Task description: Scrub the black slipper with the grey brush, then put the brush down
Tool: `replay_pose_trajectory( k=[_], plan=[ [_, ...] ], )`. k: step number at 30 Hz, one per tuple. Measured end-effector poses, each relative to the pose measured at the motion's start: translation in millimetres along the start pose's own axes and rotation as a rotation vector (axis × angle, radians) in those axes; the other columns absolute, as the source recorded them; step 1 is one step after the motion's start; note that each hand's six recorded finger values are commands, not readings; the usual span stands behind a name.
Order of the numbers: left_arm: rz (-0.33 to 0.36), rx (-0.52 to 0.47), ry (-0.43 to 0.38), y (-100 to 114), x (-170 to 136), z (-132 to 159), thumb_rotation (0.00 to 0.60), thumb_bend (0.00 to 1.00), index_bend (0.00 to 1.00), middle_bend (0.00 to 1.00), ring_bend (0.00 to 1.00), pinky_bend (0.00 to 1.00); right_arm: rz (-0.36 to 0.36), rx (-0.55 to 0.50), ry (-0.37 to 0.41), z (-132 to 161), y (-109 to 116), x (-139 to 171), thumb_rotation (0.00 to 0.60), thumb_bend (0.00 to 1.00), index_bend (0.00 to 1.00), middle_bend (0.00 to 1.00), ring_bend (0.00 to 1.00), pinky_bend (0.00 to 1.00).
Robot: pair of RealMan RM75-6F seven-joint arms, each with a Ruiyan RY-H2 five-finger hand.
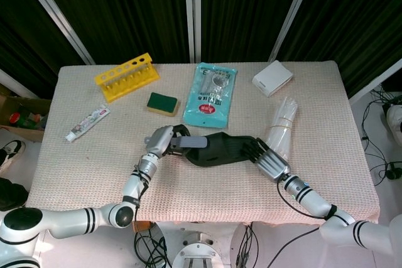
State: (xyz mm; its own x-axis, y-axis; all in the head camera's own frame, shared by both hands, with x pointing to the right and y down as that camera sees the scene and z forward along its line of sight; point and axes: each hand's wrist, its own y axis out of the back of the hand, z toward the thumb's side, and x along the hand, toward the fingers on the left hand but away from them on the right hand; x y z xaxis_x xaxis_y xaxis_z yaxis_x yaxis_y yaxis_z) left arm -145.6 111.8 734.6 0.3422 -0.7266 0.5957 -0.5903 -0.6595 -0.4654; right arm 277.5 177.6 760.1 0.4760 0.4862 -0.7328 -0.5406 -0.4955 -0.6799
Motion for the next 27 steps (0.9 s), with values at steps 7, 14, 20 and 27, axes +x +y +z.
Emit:
replay_pose_trajectory(
  k=[7,14,20,27],
  plan=[
    [0.071,0.015,0.045,33.2,-9.3,-20.5,0.600,0.67,0.93,0.99,0.85,0.87,0.004,0.001,-0.004,0.1,-1.7,0.1,0.600,0.78,0.00,0.00,0.00,0.00],
    [0.062,-0.023,0.065,31.8,-13.0,-25.2,0.600,0.67,0.93,0.99,0.85,0.87,0.006,0.002,-0.004,1.0,-1.9,-0.6,0.600,0.78,0.00,0.00,0.00,0.00],
    [0.043,-0.056,0.049,13.6,-10.3,-18.3,0.600,0.67,0.93,0.99,0.85,0.87,0.017,0.002,-0.011,-1.8,-5.2,-0.2,0.600,0.78,0.00,0.00,0.00,0.00],
    [0.028,-0.036,-0.004,-7.8,-8.0,0.2,0.600,0.68,0.94,0.99,0.85,0.88,0.023,-0.001,-0.010,-1.0,-7.2,-1.6,0.600,0.78,0.00,0.00,0.00,0.00]
  ],
)
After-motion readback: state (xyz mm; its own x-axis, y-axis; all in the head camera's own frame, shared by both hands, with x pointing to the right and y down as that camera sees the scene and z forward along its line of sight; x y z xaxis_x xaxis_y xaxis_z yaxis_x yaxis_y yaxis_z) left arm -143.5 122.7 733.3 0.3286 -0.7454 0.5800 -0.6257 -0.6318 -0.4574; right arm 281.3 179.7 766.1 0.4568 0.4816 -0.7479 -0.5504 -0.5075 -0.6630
